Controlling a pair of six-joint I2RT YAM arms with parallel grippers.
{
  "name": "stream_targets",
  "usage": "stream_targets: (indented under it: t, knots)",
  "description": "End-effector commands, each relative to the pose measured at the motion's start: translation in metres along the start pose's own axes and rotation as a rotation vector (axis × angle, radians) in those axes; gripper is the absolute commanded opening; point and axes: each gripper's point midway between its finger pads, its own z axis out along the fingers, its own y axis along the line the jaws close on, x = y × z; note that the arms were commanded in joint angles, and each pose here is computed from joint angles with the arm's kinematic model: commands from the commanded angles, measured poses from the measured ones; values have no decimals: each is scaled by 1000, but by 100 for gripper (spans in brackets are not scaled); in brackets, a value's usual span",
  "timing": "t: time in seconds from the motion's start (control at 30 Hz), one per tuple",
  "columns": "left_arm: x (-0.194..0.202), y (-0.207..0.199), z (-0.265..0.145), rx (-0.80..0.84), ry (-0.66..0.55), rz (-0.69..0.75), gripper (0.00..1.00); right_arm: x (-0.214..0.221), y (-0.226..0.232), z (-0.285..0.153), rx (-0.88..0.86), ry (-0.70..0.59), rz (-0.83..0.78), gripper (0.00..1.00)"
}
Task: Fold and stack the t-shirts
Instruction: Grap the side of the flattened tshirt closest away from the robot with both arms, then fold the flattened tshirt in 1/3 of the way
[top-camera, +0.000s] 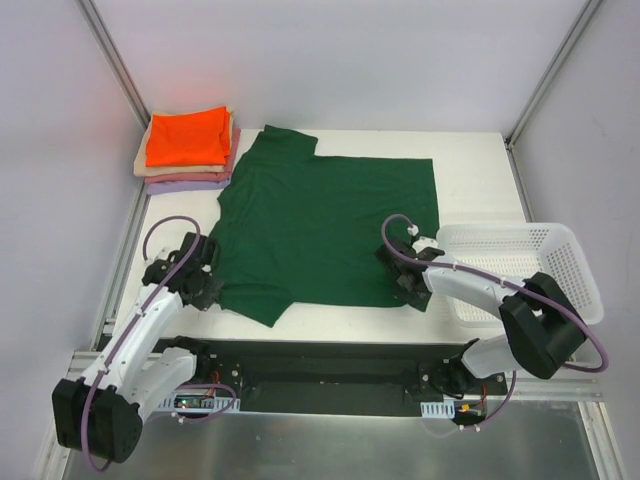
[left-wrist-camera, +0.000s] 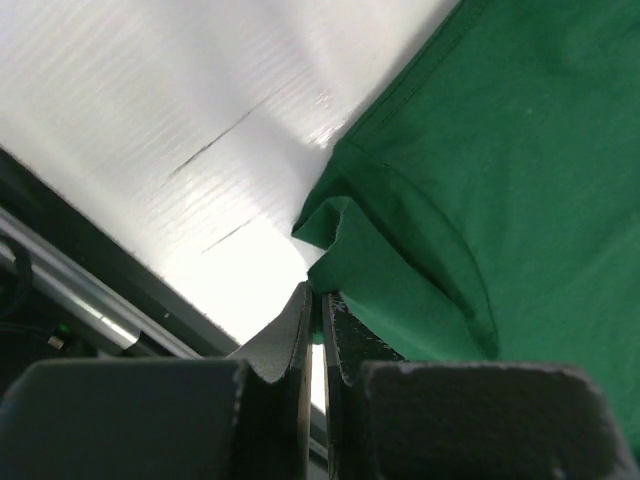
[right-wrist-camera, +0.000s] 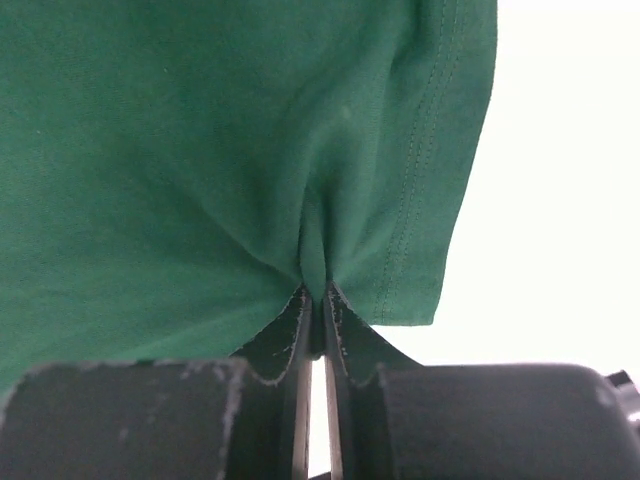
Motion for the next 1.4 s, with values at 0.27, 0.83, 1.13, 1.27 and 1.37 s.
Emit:
stream_targets:
  t: [0.27, 0.83, 1.13, 1.27, 1.37]
  knots:
    - [51, 42, -7, 19, 186, -50, 0, 39, -43, -20, 100, 143, -185, 9]
    - [-15, -95, -47, 349, 53, -2, 0, -21, -18, -37, 81, 49, -208, 10]
    - [-59, -155, -49, 360, -63, 7, 0, -66, -14, -39, 90, 36, -217, 11]
    - [-66, -182, -42, 358, -62, 47, 0, -82, -12, -36, 83, 46, -232, 11]
    - [-74, -204, -37, 356, -67, 78, 0, -93, -5, -32, 60, 49, -245, 11]
